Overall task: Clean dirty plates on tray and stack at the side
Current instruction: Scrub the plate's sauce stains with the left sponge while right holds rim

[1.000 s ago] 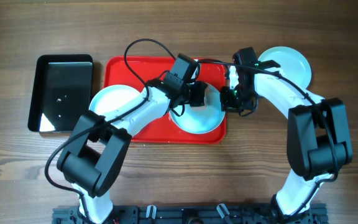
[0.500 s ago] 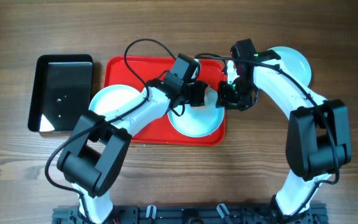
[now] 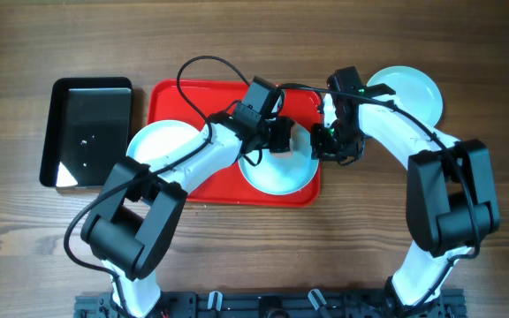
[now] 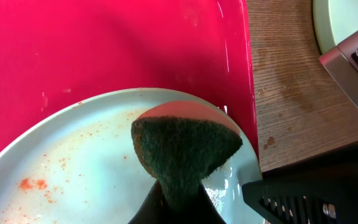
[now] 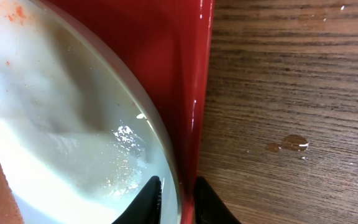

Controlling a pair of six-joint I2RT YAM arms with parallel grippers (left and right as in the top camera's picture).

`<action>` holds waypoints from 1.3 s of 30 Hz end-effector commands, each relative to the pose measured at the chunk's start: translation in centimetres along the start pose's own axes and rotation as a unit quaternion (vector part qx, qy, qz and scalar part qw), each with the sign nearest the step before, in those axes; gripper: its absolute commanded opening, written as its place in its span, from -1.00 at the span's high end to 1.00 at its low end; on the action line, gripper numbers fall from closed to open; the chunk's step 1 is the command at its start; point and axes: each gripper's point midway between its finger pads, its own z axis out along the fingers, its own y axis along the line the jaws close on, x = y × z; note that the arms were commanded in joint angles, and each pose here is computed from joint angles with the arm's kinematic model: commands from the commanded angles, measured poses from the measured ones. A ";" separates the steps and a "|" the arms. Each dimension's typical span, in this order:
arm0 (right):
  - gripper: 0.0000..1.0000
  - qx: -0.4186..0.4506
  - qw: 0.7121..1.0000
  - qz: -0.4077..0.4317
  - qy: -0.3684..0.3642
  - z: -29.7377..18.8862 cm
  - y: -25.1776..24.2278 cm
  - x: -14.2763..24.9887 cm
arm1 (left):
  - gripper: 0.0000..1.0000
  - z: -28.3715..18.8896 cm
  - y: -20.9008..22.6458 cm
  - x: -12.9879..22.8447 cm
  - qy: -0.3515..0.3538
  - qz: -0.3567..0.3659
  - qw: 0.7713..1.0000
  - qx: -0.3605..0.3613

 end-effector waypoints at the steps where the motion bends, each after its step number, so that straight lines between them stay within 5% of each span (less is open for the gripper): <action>1: 0.54 -0.002 1.000 0.008 0.001 -0.4 0.4 0.0 | 0.92 0.4 0.4 0.3 0.004 -0.006 1.000 -0.006; 10: 0.46 0.001 1.000 0.008 0.003 -1.7 0.9 -0.4 | 0.92 0.4 0.5 0.3 0.004 -0.006 1.000 -0.006; 36: 0.73 -0.002 1.000 -0.010 0.004 0.5 2.3 0.8 | 0.92 0.3 1.7 0.1 -0.005 -0.008 0.999 -0.039; 39: 0.91 0.000 1.000 -0.009 0.000 0.8 3.0 0.9 | 0.92 0.2 3.2 0.3 -0.005 -0.010 0.997 -0.076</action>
